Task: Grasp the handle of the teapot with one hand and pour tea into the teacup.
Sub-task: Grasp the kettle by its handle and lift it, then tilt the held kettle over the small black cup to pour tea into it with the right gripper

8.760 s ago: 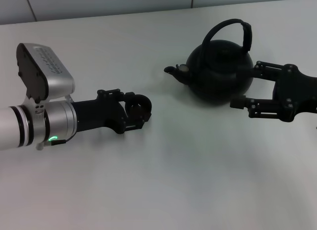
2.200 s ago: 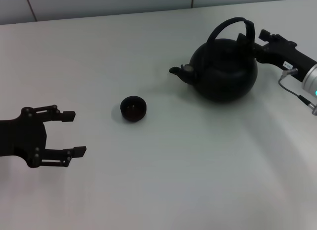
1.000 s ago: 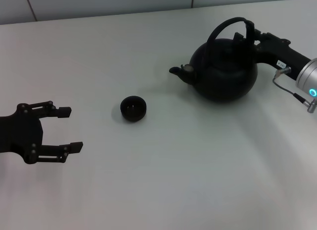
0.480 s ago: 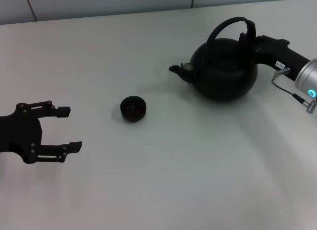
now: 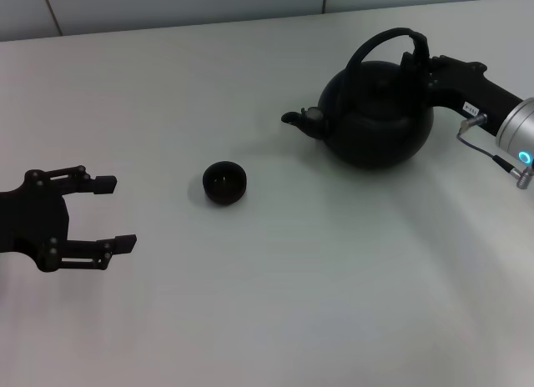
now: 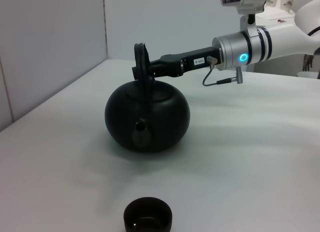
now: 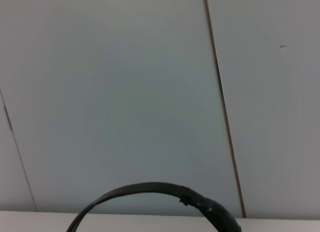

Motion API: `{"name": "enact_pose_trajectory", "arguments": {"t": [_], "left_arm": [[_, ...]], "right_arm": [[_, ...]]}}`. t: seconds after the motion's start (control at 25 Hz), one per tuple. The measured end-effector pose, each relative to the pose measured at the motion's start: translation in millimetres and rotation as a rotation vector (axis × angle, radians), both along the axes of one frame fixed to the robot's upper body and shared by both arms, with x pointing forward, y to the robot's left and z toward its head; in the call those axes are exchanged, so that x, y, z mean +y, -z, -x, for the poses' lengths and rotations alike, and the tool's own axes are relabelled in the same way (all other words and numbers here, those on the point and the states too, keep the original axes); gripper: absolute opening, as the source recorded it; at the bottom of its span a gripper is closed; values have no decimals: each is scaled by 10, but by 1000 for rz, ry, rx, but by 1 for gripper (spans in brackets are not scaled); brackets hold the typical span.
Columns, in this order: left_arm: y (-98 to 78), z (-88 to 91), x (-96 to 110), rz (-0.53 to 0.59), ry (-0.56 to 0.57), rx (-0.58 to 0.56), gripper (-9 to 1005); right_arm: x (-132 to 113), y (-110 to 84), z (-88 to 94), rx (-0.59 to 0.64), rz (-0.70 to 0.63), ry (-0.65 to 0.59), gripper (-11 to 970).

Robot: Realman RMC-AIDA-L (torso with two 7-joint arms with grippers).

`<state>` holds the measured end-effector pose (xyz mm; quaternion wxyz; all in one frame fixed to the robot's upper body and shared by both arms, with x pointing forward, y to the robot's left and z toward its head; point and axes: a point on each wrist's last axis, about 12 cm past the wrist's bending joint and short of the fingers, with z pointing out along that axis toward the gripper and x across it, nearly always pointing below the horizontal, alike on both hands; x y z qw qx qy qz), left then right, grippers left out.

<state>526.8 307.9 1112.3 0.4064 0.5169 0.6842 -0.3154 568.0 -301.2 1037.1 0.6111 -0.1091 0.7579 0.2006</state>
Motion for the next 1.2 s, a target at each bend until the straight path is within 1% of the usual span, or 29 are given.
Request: {"name": "enact_pose_trajectory", "arguments": {"t": [0.24,0.36,0.52,0.56,0.64,0.72,0.76,0.84,0.96,1.0,1.12,1.16,1.2], "left_arm": [[-4,-2,3,1,-2,-1,861],[-13,-7,13,5,-11,-6,861],[-14,-7,14,5,-12,-6,861],[-15,-8,15,5,-12,-6,861],[-16,-7,18,4,-12,-6,861],[-16,-5,23,3,-13,-6,861],[-14,0,31,2,-15,-6,861],[-14,4,36,1,-16,-7,861],[-20,11,48,-3,-18,-11,861],[-21,12,50,-3,-18,-11,861],[-20,13,51,-3,-18,-11,861],[-16,19,56,-3,-19,-10,861],[-16,19,56,-3,-19,-10,861]], "right_arm": [[-12,-29,19,-22,-3,-17,125],[-23,-90,37,-61,-12,-48,124],[-37,-149,26,-71,-18,-79,124],[-53,-192,1,-59,-13,-104,124],[-56,-214,-13,-51,-10,-117,124],[-45,-253,-38,-37,0,-150,124],[-24,-304,-75,-20,22,-192,124],[-11,-326,-96,-7,36,-212,124],[41,-440,-206,19,81,-266,125],[41,-440,-206,19,81,-266,125],[103,-517,-292,26,116,-294,125],[142,-554,-347,31,142,-304,125],[142,-554,-347,31,142,-304,125]]}}
